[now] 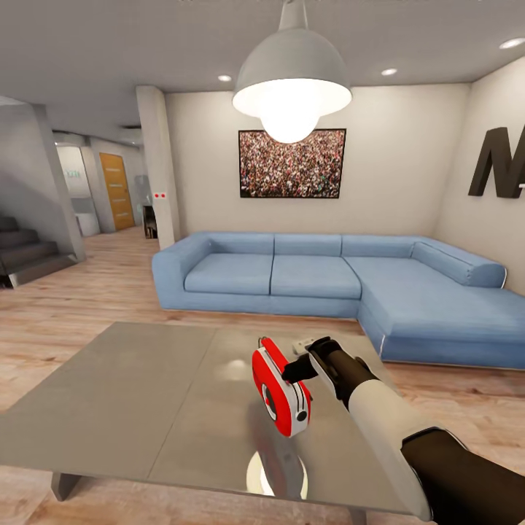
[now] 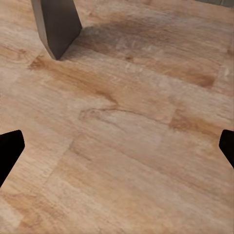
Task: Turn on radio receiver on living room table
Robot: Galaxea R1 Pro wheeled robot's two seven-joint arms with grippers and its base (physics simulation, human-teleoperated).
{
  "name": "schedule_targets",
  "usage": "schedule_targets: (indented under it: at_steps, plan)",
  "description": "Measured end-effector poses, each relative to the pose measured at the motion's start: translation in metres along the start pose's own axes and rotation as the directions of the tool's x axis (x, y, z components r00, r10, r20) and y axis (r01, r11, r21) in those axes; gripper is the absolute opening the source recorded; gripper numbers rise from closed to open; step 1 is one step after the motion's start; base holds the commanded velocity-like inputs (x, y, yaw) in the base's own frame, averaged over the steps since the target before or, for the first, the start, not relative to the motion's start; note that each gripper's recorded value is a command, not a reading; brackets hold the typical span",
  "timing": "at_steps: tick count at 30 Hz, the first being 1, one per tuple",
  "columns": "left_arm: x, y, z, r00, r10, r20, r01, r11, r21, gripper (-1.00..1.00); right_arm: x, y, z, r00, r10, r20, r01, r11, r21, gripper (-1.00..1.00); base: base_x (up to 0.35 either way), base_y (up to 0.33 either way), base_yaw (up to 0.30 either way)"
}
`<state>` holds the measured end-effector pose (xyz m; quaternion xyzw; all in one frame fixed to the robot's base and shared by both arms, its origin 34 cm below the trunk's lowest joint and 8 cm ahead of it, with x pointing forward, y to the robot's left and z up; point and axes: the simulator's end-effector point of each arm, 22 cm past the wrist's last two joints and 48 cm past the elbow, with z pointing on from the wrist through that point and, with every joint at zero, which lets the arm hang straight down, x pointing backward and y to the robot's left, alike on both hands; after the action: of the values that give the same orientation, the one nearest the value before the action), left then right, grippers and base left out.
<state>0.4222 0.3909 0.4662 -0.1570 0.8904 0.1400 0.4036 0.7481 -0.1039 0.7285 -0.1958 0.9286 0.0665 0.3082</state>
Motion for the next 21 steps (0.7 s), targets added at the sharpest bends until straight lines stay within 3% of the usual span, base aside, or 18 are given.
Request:
schedule_targets:
  at_steps: [17, 21]
  plan:
    - [-0.0029, 0.0022, -0.0004, 1.000, 0.002, 0.003, -0.002, 1.000, 0.001, 1.00, -0.0016, 0.0016, -0.0015, 1.000, 0.003, 0.001, -0.003, 1.000, -0.011, -1.00, 0.000, 0.000, 0.000]
    - [-0.0009, -0.0033, -0.0016, 1.000, -0.001, -0.002, 0.001, 1.000, 0.009, 1.00, -0.0075, -0.0072, -0.0028, 0.999, -0.009, 0.041, 0.010, 1.000, -0.015, -1.00, 0.000, 0.000, 0.000]
